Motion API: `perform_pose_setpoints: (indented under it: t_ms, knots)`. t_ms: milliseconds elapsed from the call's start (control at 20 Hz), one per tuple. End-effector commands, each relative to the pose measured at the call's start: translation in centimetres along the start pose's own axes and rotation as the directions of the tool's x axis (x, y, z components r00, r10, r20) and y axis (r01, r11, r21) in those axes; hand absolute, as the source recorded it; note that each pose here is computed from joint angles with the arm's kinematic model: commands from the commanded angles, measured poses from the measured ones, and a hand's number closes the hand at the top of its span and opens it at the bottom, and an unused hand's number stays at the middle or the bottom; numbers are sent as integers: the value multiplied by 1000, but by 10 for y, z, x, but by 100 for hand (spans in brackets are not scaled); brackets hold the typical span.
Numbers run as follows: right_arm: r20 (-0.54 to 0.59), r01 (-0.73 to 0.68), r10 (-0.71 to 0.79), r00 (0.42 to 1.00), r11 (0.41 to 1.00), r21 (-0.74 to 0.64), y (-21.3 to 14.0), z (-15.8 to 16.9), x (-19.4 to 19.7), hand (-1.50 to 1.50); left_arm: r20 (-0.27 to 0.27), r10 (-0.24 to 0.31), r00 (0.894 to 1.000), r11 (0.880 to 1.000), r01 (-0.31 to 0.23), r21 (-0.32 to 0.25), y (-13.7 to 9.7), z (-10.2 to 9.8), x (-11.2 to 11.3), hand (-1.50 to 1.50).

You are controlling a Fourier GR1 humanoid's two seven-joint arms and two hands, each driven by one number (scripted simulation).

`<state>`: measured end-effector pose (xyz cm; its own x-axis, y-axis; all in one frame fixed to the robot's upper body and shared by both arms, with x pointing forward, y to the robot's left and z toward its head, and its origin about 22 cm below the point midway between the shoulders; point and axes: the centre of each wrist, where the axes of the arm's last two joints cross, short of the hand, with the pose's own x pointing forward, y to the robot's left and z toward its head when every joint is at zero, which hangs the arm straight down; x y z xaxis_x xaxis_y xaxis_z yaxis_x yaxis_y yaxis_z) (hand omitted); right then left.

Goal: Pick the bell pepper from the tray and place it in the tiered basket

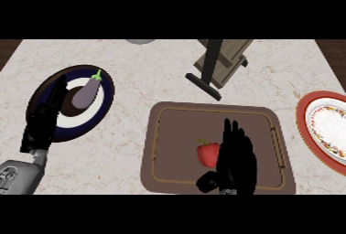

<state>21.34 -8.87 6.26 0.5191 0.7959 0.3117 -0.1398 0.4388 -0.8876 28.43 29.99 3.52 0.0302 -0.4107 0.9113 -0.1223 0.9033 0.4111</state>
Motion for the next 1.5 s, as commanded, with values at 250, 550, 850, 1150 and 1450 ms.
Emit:
perform_pose_setpoints:
  t_ms: [250, 550, 850, 1150, 1450]
  knots:
    - [-205, 56, -46, 978, 998, 43, 4, -19, 14, -150, -3, 2, 1000, 1000, -2, 0, 0, 4, 10, 0]
    - [-148, -11, 43, 988, 977, 211, 28, -24, 19, 150, 14, -15, 1000, 1000, 15, 4, 5, 11, 4, 0]
    - [-68, -132, 140, 988, 985, 108, 30, -14, 28, 150, -1, -4, 1000, 1000, 4, -6, 7, 10, -8, 0]
    - [-93, 67, -60, 994, 996, 67, 5, -28, 63, 150, 18, 0, 1000, 1000, 0, -23, -9, 3, 4, 0]
    - [-49, 147, -148, 988, 989, -30, -70, -61, 114, 150, 59, 7, 998, 996, -2, -88, -17, -6, 18, 0]
